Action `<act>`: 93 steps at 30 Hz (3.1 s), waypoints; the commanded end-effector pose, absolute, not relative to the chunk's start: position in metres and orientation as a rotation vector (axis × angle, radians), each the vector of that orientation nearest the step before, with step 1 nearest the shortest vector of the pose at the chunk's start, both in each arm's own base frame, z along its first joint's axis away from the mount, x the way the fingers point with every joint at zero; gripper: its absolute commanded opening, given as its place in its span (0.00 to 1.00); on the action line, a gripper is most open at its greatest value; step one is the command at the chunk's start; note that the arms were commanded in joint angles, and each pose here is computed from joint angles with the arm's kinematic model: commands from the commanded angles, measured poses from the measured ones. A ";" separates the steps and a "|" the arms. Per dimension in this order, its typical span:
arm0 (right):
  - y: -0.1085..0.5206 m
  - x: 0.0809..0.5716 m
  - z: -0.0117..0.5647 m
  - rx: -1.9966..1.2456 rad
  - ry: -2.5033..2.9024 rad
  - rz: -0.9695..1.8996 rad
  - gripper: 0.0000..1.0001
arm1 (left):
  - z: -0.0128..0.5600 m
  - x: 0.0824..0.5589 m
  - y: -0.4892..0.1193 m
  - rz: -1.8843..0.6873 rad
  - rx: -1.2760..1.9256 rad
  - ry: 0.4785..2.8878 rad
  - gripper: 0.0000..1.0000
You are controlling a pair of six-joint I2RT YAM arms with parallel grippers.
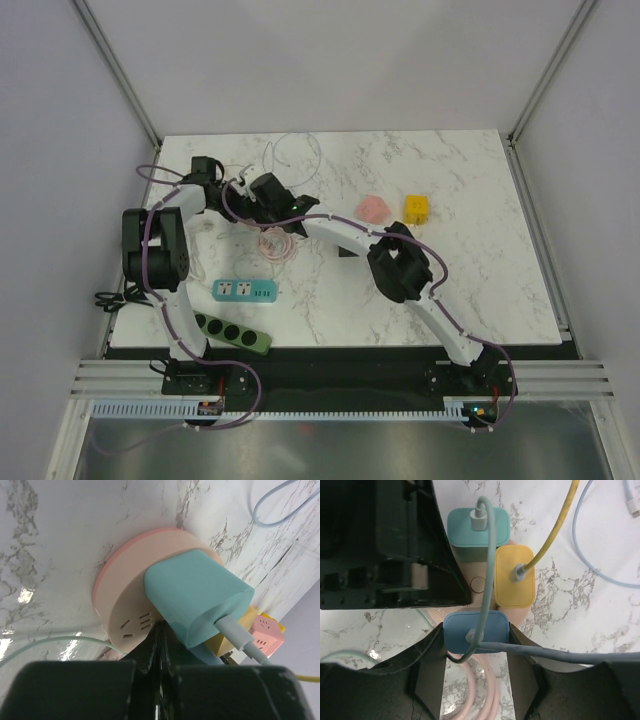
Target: Pull the plug off the socket
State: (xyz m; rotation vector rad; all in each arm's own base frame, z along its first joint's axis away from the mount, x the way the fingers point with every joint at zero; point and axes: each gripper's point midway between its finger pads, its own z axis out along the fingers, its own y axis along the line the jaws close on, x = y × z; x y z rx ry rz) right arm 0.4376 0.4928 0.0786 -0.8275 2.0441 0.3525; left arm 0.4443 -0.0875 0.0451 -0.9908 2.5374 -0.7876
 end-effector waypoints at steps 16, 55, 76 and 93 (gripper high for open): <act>0.524 0.428 0.267 -0.548 1.813 0.979 0.00 | 0.006 0.422 -0.074 -0.600 -1.049 2.646 0.02; 0.304 0.397 0.178 -0.669 2.248 0.625 0.02 | 0.061 0.434 -0.073 -0.680 -0.882 2.529 0.02; 0.249 0.430 0.091 -0.592 2.488 0.114 0.18 | 0.058 0.434 -0.076 -0.710 -0.890 2.530 0.02; 0.262 0.432 0.121 -0.572 2.443 0.210 0.90 | 0.095 0.436 -0.054 -0.745 -0.889 2.399 0.07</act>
